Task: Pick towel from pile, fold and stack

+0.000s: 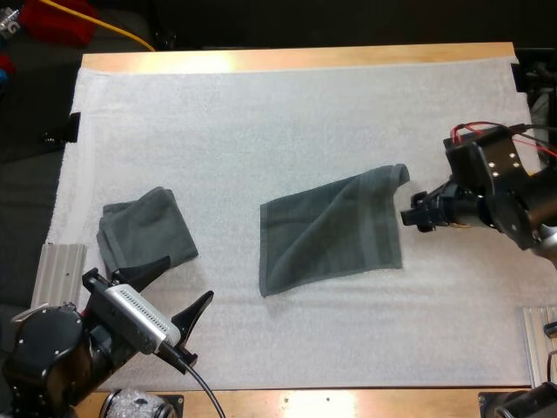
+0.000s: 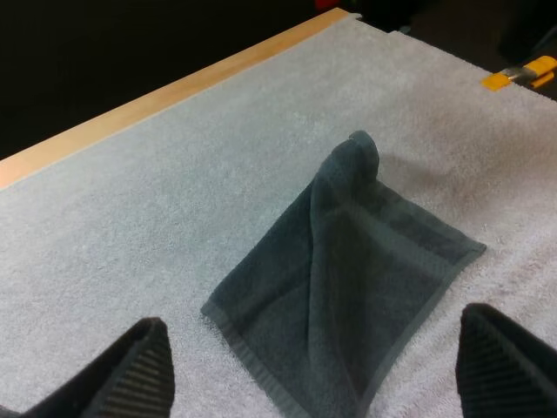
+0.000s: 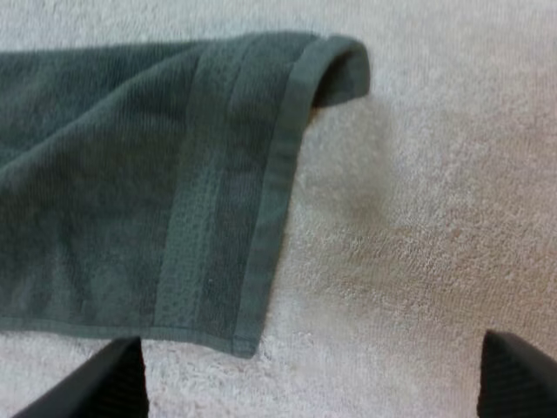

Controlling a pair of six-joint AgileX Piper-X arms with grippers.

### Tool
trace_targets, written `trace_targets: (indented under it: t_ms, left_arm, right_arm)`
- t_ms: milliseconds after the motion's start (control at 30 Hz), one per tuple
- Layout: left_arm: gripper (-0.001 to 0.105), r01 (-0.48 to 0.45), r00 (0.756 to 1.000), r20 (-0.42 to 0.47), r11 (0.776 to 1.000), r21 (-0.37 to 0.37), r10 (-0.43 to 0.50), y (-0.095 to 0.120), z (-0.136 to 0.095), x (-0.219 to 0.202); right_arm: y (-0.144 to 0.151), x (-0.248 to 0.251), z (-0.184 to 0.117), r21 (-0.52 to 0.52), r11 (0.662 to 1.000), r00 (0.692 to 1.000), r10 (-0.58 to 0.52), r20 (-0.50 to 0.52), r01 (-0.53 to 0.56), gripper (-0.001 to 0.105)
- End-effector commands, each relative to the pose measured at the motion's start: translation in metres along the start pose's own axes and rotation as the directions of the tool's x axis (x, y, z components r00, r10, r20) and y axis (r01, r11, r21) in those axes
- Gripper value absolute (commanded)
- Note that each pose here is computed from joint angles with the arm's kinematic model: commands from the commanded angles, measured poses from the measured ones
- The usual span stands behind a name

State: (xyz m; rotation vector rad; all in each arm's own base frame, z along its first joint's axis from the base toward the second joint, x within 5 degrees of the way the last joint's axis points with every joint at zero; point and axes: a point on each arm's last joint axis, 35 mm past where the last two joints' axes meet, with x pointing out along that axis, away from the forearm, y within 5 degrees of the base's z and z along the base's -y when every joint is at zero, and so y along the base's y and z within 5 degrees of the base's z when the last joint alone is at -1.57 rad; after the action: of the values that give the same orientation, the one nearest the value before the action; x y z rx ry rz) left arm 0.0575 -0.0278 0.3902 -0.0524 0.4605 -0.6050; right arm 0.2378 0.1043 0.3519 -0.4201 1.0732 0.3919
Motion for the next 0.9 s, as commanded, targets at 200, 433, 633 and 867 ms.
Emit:
trace_targets:
  t_ms: [200,433,633,867]
  left_arm:
    - [0.065,0.008,1.000,0.008,1.000,0.006,-0.008,-0.001,0.002,-0.001]
    - [0.065,0.008,1.000,0.008,1.000,0.006,-0.008,-0.001,0.002,-0.001]
    - [0.065,0.008,1.000,0.008,1.000,0.006,-0.008,-0.001,0.002,-0.001]
    - [0.065,0.008,1.000,0.005,1.000,0.005,-0.008,-0.001,0.002,-0.001]
  right_arm:
    - [0.001,-0.017,-0.016,0.043,0.999,0.999,0.012,0.036,-0.013,0.072]
    - [0.007,-0.008,-0.050,0.074,0.997,1.000,0.014,0.022,-0.016,0.072]
    - [0.016,0.008,-0.074,0.168,0.979,0.993,0.108,0.054,-0.116,0.072]
    - [0.025,0.039,-0.089,0.264,0.939,0.975,0.215,0.057,-0.223,0.072]
